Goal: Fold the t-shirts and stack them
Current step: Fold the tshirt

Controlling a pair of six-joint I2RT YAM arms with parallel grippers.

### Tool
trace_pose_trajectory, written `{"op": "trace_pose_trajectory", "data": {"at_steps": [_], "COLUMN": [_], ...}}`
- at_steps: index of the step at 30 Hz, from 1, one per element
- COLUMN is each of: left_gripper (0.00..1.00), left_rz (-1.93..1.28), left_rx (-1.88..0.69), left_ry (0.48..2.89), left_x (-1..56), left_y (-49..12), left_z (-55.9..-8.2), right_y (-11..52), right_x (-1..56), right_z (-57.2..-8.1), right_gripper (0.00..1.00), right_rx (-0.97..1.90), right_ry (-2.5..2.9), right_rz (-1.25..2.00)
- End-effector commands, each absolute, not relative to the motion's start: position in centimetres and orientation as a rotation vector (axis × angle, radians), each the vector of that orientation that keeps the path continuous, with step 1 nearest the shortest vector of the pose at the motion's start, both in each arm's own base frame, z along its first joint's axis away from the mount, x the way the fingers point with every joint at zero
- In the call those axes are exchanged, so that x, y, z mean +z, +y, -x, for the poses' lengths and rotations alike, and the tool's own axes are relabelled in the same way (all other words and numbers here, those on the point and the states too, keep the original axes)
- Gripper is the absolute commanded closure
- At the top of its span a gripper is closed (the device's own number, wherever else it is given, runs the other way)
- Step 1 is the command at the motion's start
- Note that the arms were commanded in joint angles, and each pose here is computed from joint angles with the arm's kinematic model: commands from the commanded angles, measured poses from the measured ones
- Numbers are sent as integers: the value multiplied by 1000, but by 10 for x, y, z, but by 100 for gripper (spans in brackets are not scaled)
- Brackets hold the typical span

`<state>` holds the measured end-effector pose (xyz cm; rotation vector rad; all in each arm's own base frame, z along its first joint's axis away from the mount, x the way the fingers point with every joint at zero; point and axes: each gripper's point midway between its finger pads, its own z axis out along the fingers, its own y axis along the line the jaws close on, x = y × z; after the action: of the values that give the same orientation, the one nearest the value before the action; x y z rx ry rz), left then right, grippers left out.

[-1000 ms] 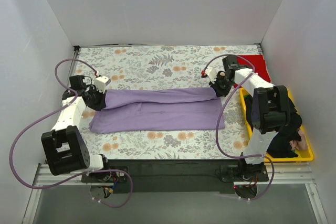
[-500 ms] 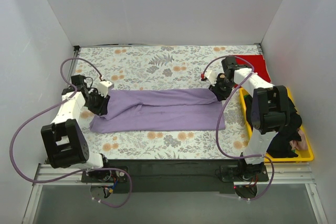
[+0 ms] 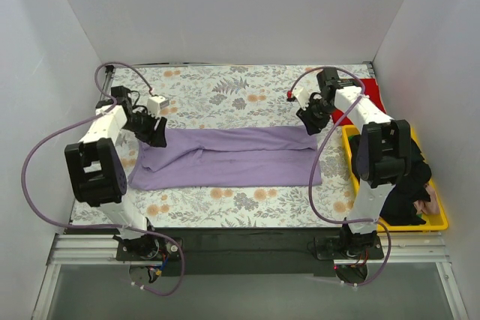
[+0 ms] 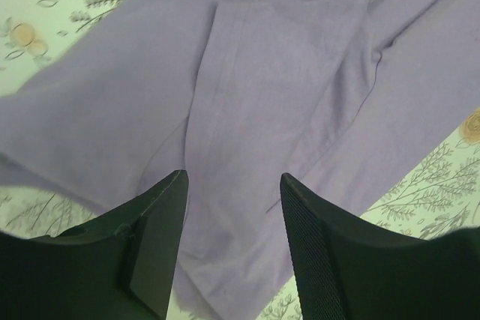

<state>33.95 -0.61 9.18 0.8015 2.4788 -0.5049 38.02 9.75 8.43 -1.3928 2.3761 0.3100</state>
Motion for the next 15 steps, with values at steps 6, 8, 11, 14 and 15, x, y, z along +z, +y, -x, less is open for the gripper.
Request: {"op": "trace_pose_trajectory", "data": {"at_steps": [6, 8, 11, 14, 15], "left_gripper": [46, 41, 34, 42, 44], "left_rz": [-749, -741, -760, -774, -781], "left_rx": [-624, -621, -613, -634, -635], "left_ry": [2514, 2551, 2566, 2546, 2539], "left_x": [73, 63, 56, 60, 62], "left_y": [-40, -42, -47, -52, -53], "left_z": [-369, -370, -372, -368, -366], "right_y": [109, 109, 108, 107, 107], "right_x": [80, 78, 78, 78, 78], "right_z": [-372, -370, -370, -369, -369], "right_gripper": [64, 64, 64, 64, 64], "right_rx": [402, 406, 406, 396, 398], "right_ry": [2438, 2443, 2446, 2447, 2446], "right_rz": [1367, 1370, 1368, 1373, 1375]}}
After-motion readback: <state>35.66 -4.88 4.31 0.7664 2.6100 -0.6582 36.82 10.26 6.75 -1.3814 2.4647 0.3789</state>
